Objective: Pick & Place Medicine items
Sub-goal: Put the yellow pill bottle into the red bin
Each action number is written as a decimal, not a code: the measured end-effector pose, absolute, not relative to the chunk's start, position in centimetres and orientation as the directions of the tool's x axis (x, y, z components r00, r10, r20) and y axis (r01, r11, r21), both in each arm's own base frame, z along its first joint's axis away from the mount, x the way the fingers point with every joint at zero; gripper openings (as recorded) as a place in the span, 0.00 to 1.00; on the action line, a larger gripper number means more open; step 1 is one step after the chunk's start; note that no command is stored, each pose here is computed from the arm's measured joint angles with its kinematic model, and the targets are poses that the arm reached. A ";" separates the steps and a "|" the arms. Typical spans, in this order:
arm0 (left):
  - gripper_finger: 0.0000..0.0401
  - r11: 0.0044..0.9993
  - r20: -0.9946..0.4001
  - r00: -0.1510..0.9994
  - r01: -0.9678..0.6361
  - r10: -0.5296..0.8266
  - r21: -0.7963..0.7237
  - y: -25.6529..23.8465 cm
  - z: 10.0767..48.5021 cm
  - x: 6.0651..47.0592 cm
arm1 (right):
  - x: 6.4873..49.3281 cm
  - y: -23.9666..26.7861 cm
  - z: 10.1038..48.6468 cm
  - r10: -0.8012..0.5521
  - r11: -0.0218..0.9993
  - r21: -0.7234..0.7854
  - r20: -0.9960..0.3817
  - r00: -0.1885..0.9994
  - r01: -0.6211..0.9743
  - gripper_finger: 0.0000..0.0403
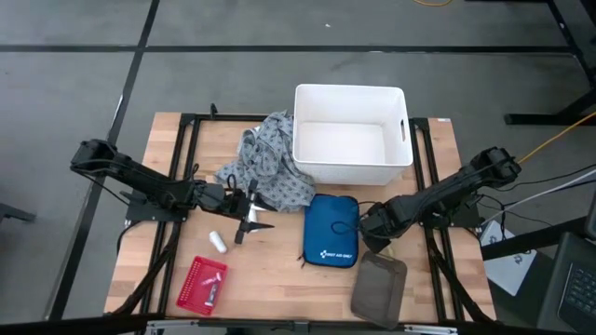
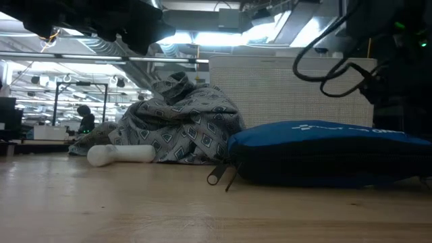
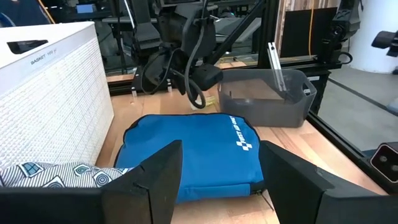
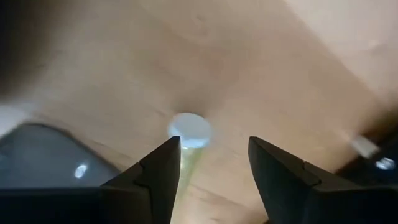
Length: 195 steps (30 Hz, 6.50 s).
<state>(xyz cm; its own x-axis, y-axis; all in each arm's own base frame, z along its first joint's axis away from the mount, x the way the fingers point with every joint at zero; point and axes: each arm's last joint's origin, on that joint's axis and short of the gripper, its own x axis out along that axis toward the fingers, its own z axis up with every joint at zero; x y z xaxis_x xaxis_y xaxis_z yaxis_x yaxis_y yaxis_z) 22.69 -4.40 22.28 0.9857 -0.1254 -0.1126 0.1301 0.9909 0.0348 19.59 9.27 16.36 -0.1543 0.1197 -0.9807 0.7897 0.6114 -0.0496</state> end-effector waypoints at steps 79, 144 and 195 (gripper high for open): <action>0.53 0.990 -0.079 0.988 0.138 -0.135 0.027 -4.8 25.4 18.1 | 26.1 9.4 26.4 -0.211 0.783 0.075 -0.902 0.377 0.617 0.24; 0.53 0.995 0.072 0.993 0.098 -0.098 0.005 -3.8 24.2 22.6 | 38.7 8.4 28.5 0.058 0.979 0.201 -0.137 0.989 -0.030 0.24; 0.19 0.944 -0.334 0.908 0.158 -0.255 -0.291 -6.9 23.8 14.5 | 37.6 9.8 26.0 0.133 0.980 0.190 -0.399 0.907 -0.060 0.57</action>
<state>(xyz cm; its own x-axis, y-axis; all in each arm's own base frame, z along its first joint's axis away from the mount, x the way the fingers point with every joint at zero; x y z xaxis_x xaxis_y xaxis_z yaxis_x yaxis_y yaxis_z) 14.53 -6.86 23.77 0.9075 -0.2549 -0.3338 0.1582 0.9437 -0.2906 37.59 9.83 25.97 0.9072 0.1328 -0.3992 -0.0600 0.9800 0.1897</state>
